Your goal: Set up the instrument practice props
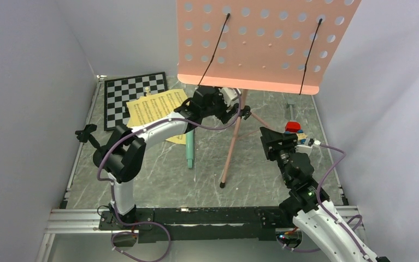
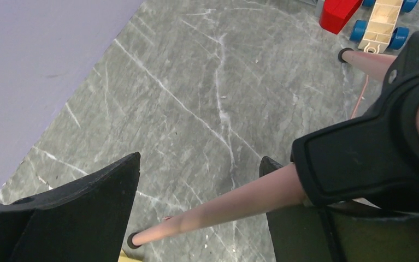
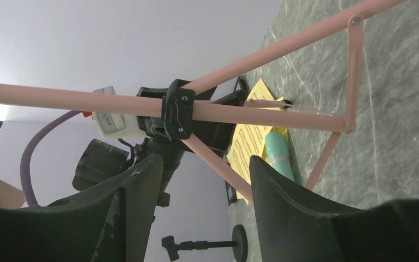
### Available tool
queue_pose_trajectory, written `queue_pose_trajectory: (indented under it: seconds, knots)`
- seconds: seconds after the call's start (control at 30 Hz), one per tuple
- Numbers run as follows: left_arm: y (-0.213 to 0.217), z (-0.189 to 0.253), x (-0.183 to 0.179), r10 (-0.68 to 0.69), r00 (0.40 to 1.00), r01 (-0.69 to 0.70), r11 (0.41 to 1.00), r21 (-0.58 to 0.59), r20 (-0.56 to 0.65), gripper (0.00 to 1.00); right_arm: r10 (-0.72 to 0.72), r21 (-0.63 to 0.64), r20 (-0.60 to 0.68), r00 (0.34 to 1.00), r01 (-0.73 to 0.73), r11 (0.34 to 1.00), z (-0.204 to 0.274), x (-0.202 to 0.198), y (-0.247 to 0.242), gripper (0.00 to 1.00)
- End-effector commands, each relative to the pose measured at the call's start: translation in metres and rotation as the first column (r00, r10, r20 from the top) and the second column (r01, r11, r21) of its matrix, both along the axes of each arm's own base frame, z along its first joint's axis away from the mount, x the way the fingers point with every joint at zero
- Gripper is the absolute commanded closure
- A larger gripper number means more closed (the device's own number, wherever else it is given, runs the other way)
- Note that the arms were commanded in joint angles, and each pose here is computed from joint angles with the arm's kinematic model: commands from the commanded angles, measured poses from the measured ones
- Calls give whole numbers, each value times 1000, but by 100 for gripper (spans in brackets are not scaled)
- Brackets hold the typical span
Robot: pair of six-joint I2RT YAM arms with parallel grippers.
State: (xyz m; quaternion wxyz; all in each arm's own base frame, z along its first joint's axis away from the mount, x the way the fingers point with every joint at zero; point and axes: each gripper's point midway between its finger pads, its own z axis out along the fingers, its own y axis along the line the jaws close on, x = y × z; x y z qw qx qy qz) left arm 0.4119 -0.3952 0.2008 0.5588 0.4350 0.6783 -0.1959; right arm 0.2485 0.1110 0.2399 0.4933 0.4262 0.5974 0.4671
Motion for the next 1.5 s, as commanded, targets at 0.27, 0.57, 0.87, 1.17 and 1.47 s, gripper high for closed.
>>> queue_pose_trajectory:
  seconds: [0.27, 0.57, 0.87, 1.17, 1.47]
  knots:
    - [-24, 16, 29, -100, 992, 106, 991, -79, 71, 16, -11, -86, -28, 1000, 8, 996, -18, -4, -6, 38]
    - [8, 20, 43, 37, 999, -35, 995, -90, 30, 14, -29, -242, -3, 1000, 28, 970, -19, -4, -15, 38]
    - [108, 45, 15, 382, 922, -388, 909, -150, -66, 8, 90, -515, 65, 994, -44, 856, -6, 5, -1, 41]
    - [215, 17, -24, 665, 667, -730, 673, -118, -335, 4, 226, -636, 105, 969, -109, 764, 13, 14, 53, 41]
    - [283, 5, -58, 801, 440, -883, 467, -34, -406, 2, 387, -706, 126, 914, -192, 682, 34, 1, 152, 37]
